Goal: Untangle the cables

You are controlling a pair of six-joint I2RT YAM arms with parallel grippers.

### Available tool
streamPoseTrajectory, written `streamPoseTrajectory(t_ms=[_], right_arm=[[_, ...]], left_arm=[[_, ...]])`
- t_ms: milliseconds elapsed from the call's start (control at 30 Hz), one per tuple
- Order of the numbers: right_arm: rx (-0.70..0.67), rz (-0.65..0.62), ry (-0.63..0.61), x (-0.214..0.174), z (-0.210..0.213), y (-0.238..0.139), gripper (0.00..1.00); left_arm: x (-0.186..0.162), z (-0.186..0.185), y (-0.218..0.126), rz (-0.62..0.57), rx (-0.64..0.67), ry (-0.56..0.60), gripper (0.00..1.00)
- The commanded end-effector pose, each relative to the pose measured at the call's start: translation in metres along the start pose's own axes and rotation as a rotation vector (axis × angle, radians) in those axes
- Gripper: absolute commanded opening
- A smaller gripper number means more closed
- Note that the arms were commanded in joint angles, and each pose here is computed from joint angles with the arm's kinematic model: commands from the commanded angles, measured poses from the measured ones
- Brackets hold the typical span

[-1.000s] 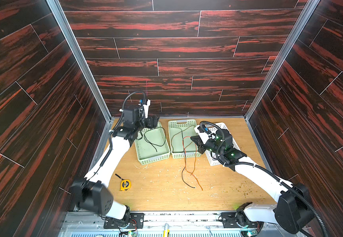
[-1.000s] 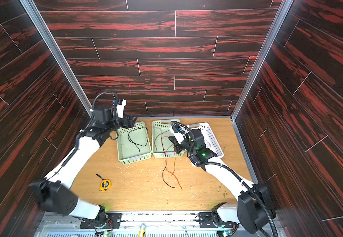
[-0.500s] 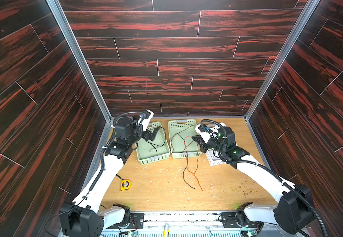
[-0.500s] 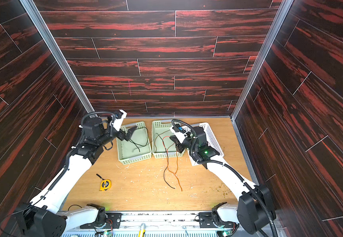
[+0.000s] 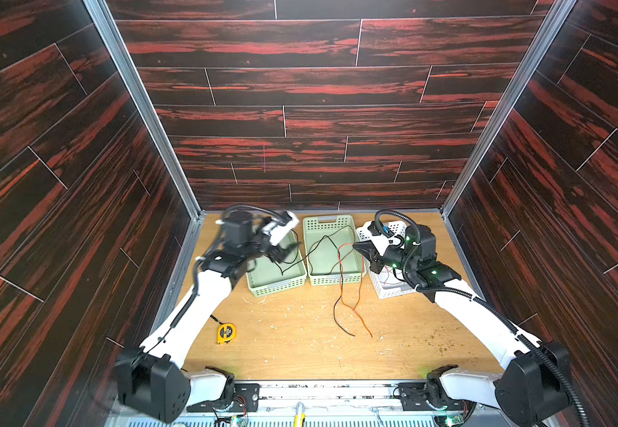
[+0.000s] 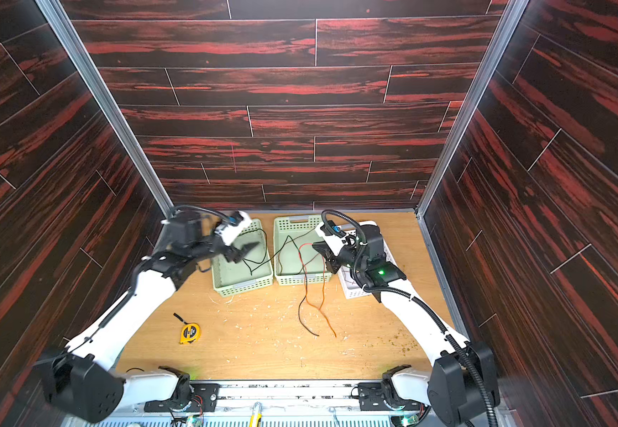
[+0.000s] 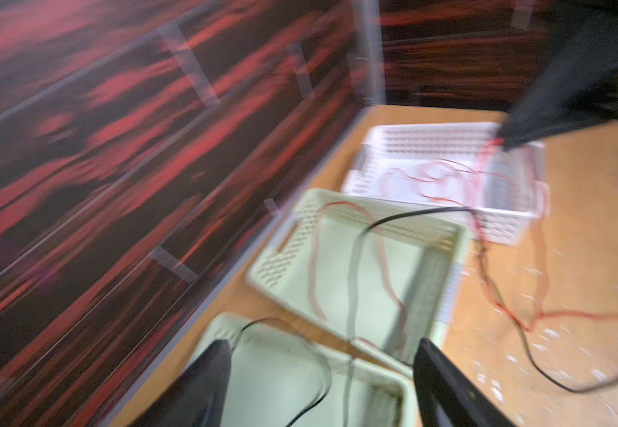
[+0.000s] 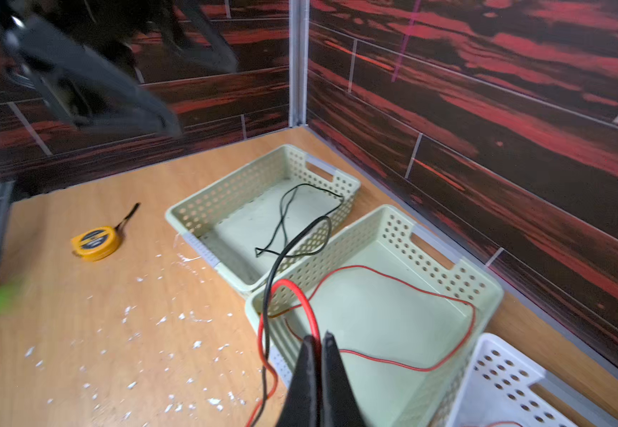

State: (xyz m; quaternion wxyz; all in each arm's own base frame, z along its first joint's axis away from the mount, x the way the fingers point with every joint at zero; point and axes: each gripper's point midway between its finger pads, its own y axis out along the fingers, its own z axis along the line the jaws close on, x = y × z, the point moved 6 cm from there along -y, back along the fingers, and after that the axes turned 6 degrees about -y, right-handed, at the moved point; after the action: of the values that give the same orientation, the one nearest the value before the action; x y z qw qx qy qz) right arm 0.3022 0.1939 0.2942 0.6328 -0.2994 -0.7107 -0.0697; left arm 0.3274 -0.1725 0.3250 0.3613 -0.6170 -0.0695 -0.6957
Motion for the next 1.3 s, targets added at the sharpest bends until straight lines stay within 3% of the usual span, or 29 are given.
streamPoseTrajectory(t_ms=[0,200,533,767,967,1267], right_arm=[[0.065,-0.066,-0.08,0.021,0.01,-0.012,0.0],[0.121,-0.077,-0.118,0.026,0.019,-0.018,0.0],[0.156,-0.087,-0.132,0.029,0.025,-0.023,0.0],[0.104,-0.094,-0.116,0.031,0.022,-0.027,0.0],[-0.041,-0.088,-0.075,0.031,0.008,-0.032,0.0],[-0.159,-0.096,0.006,0.032,-0.01,-0.043,0.0]], left_arm=[[0.01,-0.029,0.012,-0.008,-0.176,0.178,0.69],[0.009,-0.045,0.039,0.024,-0.213,0.388,0.67],[0.002,-0.052,0.075,0.005,-0.268,0.52,0.63],[0.007,-0.063,0.084,-0.033,-0.265,0.54,0.41],[0.013,-0.063,0.068,-0.085,-0.155,0.564,0.01],[0.044,-0.06,0.032,-0.129,-0.098,0.488,0.0]])
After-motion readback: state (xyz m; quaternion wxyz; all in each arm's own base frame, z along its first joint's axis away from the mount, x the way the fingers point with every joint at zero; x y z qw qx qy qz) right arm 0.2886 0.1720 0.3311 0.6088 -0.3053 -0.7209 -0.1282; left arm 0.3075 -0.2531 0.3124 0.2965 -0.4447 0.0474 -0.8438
